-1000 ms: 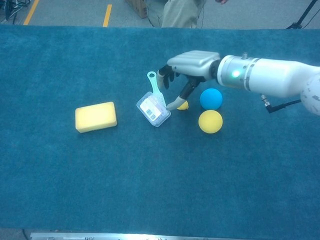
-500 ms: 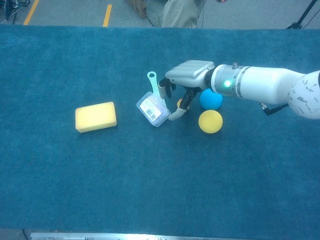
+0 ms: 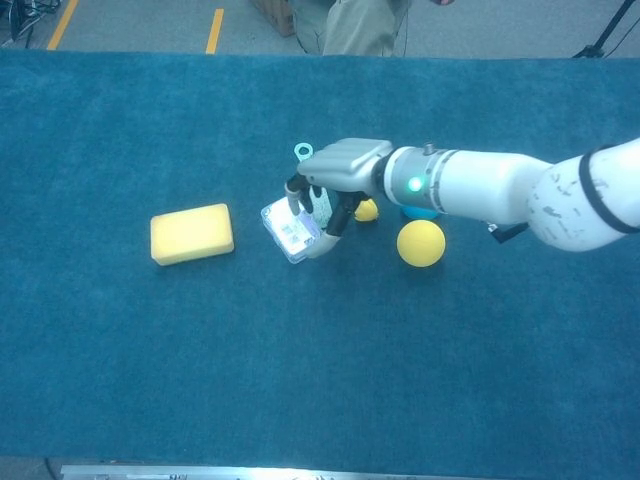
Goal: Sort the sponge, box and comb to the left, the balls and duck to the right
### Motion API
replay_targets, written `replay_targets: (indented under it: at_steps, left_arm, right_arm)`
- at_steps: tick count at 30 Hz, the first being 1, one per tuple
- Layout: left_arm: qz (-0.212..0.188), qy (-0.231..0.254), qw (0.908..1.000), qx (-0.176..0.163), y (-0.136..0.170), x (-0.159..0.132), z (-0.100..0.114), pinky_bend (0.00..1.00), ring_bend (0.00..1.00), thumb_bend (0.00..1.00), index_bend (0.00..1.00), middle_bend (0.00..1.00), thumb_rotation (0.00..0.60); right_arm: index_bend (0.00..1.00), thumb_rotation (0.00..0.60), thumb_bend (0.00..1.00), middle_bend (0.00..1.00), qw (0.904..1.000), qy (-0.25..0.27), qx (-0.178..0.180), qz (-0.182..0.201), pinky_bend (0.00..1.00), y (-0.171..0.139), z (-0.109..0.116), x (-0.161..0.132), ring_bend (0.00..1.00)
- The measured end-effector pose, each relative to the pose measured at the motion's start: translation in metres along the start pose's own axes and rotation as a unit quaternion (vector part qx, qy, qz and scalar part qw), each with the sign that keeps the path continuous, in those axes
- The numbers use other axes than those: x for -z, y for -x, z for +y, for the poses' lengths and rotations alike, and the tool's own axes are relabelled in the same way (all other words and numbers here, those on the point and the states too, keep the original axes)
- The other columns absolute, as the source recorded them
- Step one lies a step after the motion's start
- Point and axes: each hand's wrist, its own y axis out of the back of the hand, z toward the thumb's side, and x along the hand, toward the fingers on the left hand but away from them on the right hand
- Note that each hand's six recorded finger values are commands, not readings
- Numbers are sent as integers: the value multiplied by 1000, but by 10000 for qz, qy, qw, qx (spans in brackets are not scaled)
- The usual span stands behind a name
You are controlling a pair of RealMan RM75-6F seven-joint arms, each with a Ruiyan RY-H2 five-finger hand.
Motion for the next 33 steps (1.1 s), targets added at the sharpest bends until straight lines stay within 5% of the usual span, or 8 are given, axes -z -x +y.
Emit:
replay_targets:
  at_steps: [7,21,33]
  left_arm:
    - [1,-8,10000,-25,1,1,2,200,268,434,361,330,600]
    - [-2,66,10000,44,0,2,-5,200,268,434,361,329,600]
    - [34,60,10000,20,2,4,-4,200,268,434,361,329,600]
  right_arm:
    - [328,362,0,376,9997,146,130,164,256,12,7,-23,291]
    - [328,362,0,376,9969,-214,169,-735,256,9,8,42,292]
    - [328,362,0,376,9969,-150,61,-766,256,22,-4,42,293]
